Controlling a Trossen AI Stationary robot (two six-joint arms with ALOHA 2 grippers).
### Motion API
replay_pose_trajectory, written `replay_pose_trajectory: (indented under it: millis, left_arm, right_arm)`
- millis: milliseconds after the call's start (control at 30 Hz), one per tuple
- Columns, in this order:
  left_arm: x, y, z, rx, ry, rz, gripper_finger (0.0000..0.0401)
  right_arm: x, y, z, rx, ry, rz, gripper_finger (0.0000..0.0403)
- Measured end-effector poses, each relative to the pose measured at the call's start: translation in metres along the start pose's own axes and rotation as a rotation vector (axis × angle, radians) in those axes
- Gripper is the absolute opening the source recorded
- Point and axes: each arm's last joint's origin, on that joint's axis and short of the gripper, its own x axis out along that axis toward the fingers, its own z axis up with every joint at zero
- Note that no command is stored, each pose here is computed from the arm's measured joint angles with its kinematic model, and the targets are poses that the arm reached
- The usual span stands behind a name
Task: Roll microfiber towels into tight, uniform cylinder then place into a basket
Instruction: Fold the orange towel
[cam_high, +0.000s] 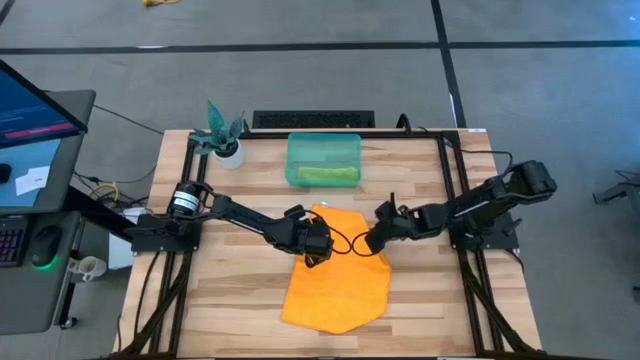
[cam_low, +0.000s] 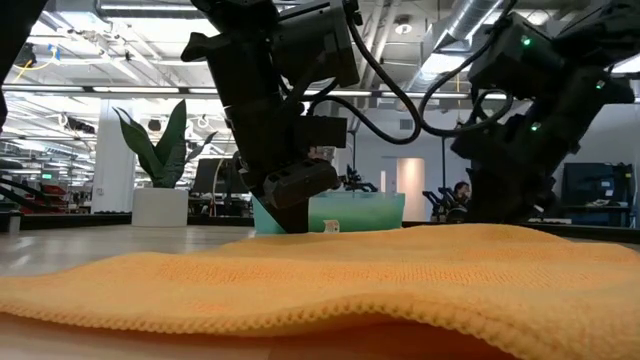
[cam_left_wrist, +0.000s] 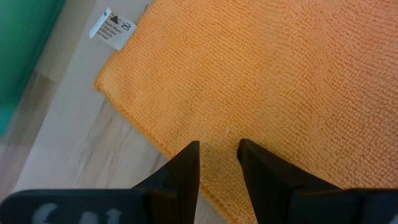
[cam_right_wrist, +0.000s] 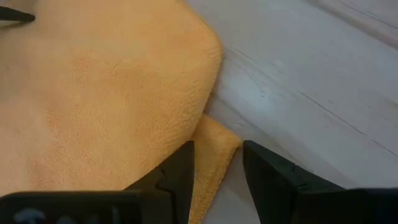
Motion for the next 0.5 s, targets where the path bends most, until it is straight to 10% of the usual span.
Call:
replay_pose_trajectory:
  millis: [500]
  left_arm:
    - [0.0,0.0,0.0,0.001,0.002,0.001,0.0112]
  right_arm:
    - [-0.003,0.001,-0.003,-0.028,0.048,0.037,0.0146]
